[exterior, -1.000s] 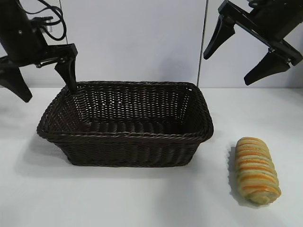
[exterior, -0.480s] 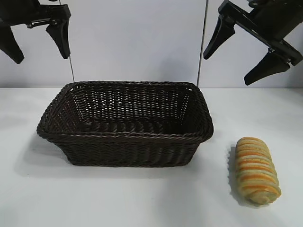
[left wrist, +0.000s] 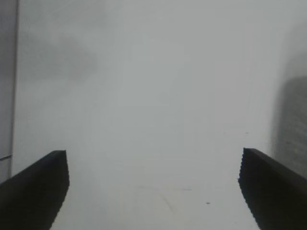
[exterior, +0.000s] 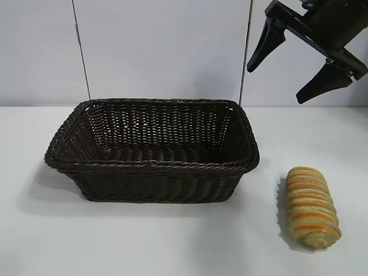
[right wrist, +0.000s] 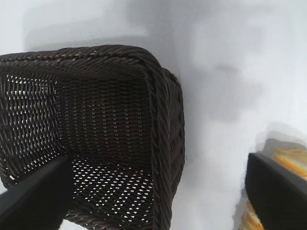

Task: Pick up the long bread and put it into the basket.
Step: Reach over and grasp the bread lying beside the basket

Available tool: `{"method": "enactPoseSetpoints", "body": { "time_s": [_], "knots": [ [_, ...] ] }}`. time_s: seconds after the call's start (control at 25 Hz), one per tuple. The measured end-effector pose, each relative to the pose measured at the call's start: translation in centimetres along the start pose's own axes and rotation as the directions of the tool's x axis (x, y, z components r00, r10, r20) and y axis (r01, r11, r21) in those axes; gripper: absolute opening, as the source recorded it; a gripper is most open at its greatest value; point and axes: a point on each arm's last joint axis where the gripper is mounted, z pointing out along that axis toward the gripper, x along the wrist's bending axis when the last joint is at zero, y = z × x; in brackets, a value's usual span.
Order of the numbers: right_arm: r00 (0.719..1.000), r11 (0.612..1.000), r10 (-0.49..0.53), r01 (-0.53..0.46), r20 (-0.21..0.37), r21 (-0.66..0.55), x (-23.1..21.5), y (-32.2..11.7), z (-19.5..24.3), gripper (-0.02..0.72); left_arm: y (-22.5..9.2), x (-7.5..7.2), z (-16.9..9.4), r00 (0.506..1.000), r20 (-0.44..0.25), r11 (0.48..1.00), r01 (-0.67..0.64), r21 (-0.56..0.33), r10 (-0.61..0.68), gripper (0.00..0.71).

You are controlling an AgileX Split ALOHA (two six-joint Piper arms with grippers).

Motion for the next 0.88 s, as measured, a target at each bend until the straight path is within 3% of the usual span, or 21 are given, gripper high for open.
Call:
{"method": "enactPoseSetpoints", "body": {
  "time_s": [0.12, 0.36, 0.6, 0.76, 0.88],
  "knots": [
    [1.0, 1.0, -0.005, 0.005, 0.0, 0.0, 0.0, 0.0, 0.0, 0.695, -0.6, 0.2, -4.0, 0.999, 0.048, 0.996, -0.012, -0.09, 0.016, 0.694],
    [1.0, 1.0, -0.017, 0.017, -0.001, 0.008, 0.0, -0.1, 0.0, 0.695, -4.0, 0.1, -14.5, 0.996, 0.081, 0.949, -0.021, -0.313, 0.049, 0.693],
    [1.0, 1.0, -0.017, 0.017, -0.002, 0.015, 0.0, -0.1, 0.0, 0.695, -11.6, -1.7, -25.7, 0.981, 0.114, 0.815, -0.065, -0.576, 0.159, 0.692],
    [1.0, 1.0, -0.017, 0.017, -0.002, 0.015, 0.0, -0.1, 0.0, 0.695, -18.2, -1.7, -28.5, 0.967, 0.108, 0.753, -0.107, -0.649, 0.231, 0.692],
    [1.0, 1.0, -0.018, 0.018, -0.002, 0.015, 0.0, -0.1, 0.0, 0.695, -22.4, -1.3, -27.9, 0.968, 0.089, 0.745, -0.121, -0.656, 0.236, 0.692]
  ]
}}
